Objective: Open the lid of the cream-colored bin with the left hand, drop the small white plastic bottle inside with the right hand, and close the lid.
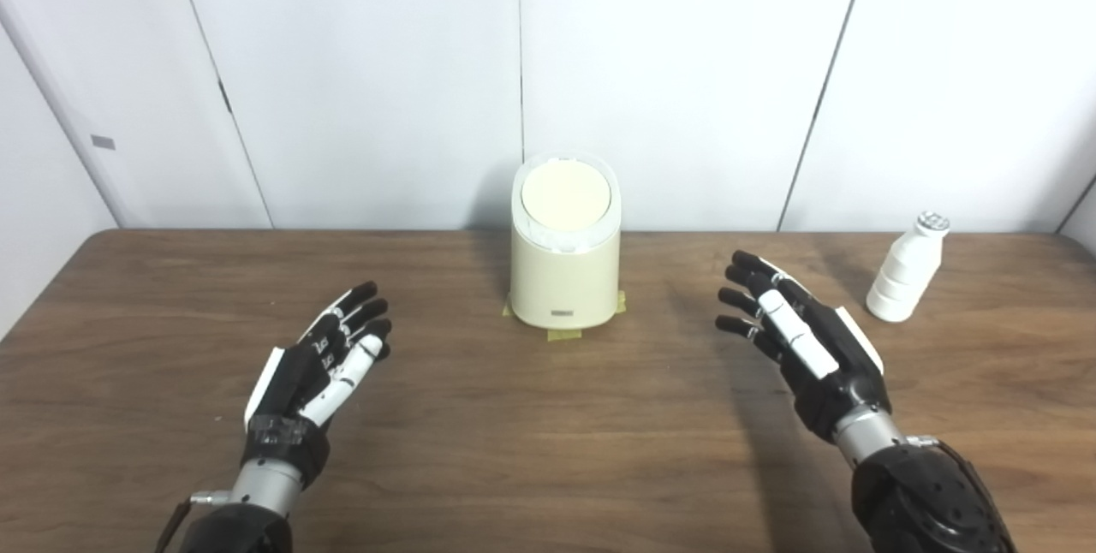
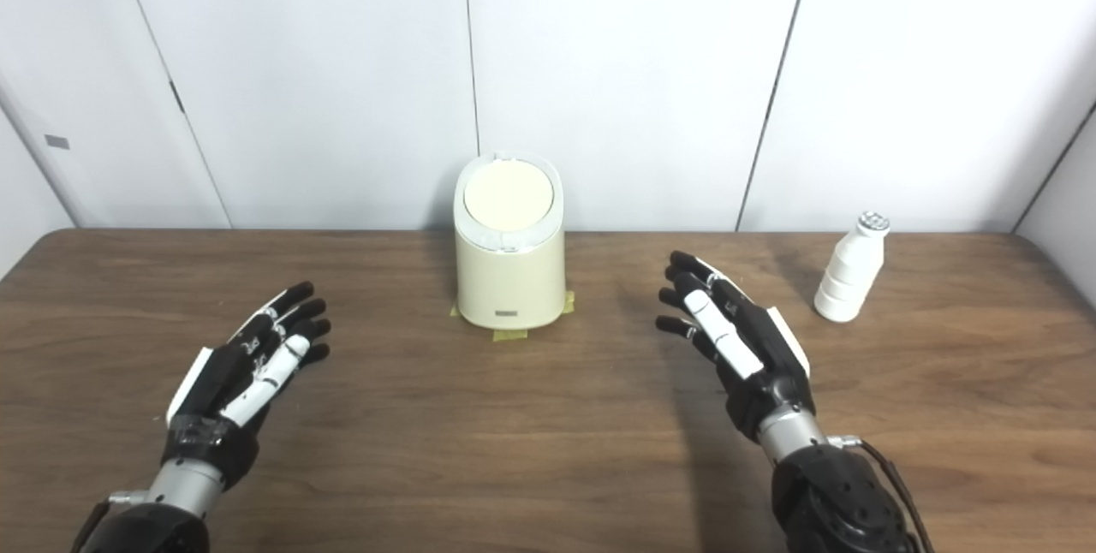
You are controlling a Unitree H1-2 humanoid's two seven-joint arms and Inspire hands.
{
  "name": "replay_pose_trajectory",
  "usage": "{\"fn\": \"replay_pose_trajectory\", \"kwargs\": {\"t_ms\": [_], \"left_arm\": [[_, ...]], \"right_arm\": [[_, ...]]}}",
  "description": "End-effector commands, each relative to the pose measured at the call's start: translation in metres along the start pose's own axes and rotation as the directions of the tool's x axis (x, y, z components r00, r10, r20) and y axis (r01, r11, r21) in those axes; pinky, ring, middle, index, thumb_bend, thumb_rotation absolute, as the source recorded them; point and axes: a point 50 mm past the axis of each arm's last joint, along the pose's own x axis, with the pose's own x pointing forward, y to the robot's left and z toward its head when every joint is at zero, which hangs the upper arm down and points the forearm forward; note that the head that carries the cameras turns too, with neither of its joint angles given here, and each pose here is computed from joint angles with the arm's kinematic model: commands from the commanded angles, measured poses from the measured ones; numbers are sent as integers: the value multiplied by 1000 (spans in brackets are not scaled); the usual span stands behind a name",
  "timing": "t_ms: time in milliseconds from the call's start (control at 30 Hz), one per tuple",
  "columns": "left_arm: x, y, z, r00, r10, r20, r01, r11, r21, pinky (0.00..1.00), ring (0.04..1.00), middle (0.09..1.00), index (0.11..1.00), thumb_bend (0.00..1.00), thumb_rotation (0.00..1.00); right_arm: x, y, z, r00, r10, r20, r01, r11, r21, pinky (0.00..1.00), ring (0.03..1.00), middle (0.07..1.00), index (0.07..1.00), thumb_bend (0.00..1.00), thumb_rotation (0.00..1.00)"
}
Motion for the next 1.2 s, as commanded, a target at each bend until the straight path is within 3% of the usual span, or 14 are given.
{"fn": "replay_pose_trajectory", "kwargs": {"t_ms": [0, 600, 767, 900, 1033, 1167], "left_arm": [[6, -2, 16, 997, -18, 70, 17, 1000, 10, 833, 858, 874, 903, 421, 351], [6, -3, 17, 997, -27, 73, 28, 1000, -11, 830, 857, 874, 896, 403, 335], [8, -6, 23, 994, -27, 101, 31, 999, -38, 833, 856, 882, 911, 474, 297], [15, -11, 32, 992, -19, 122, 23, 999, -31, 816, 852, 884, 912, 536, 264], [38, -18, 53, 987, -27, 156, 23, 999, 23, 828, 873, 905, 933, 624, 312], [65, -28, 77, 983, -55, 174, 36, 993, 115, 839, 873, 922, 961, 615, 315]], "right_arm": [[4, 2, 21, 996, 26, 89, -26, 1000, -3, 740, 839, 870, 816, 521, 549], [2, 2, 20, 996, 28, 87, -28, 1000, -4, 742, 843, 870, 808, 508, 531], [1, -1, 16, 996, 28, 80, -27, 1000, -9, 727, 837, 867, 809, 507, 543], [-1, -3, 13, 997, 31, 76, -31, 1000, -3, 727, 829, 855, 805, 494, 529], [-2, -3, 11, 997, 32, 72, -30, 999, -30, 712, 804, 822, 784, 495, 491], [-2, -3, 10, 997, 21, 73, -18, 999, -40, 690, 771, 787, 766, 509, 470]]}}
